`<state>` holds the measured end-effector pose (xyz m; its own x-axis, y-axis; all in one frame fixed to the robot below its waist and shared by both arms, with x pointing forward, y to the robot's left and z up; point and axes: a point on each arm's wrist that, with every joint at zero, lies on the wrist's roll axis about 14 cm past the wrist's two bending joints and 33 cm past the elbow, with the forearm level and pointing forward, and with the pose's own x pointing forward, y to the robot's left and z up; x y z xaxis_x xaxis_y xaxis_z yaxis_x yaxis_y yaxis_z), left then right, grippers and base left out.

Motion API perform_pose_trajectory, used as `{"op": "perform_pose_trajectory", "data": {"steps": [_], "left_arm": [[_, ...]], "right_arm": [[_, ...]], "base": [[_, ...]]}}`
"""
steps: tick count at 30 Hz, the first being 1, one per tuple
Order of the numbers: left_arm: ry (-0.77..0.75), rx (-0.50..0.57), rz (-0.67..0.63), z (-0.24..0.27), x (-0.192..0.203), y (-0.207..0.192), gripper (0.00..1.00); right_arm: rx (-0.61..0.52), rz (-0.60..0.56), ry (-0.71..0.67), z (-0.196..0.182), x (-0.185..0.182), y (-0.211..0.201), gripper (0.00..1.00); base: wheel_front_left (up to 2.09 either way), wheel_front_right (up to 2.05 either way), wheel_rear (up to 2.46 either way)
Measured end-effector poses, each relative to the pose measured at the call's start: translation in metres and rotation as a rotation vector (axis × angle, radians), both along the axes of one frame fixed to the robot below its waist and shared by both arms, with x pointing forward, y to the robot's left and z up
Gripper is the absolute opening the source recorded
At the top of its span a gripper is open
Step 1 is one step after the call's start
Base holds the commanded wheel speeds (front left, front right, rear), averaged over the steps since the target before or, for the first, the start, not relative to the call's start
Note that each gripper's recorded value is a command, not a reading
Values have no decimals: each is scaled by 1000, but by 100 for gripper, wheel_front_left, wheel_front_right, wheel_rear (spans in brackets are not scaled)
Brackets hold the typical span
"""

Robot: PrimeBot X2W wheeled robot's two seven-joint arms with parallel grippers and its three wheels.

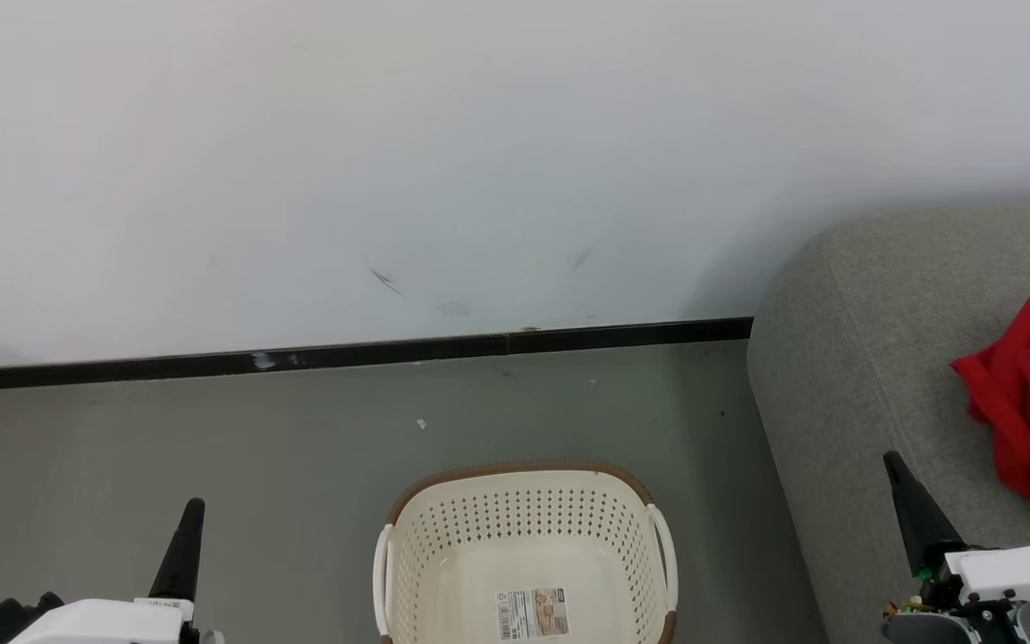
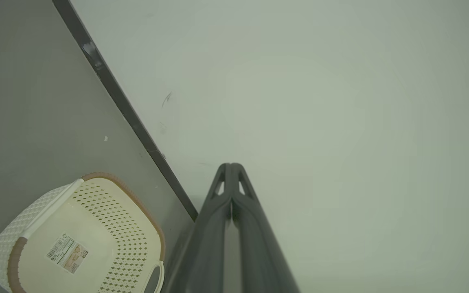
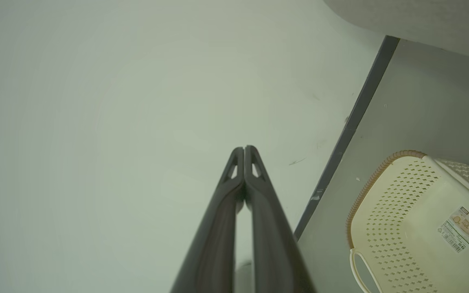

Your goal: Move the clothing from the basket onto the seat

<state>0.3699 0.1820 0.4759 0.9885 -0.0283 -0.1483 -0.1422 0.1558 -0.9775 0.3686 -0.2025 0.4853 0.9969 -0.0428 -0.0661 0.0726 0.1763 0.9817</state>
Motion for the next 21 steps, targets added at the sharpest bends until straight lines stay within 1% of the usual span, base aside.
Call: {"op": "perform_pose_trajectory", "data": {"steps": [11, 12, 21], "left_arm": [[-42, -138, 19, 8, 3, 4, 0], [-49, -158, 23, 9, 4, 5, 0], [-62, -161, 19, 14, 7, 4, 0]], "right_arm": [[161, 2, -4, 1, 7, 0, 0], [190, 0, -1, 0, 7, 0, 0], [191, 5, -2, 1, 9, 0, 0]], "base": [[0, 0, 0], [0, 0, 0], [0, 0, 0]]}}
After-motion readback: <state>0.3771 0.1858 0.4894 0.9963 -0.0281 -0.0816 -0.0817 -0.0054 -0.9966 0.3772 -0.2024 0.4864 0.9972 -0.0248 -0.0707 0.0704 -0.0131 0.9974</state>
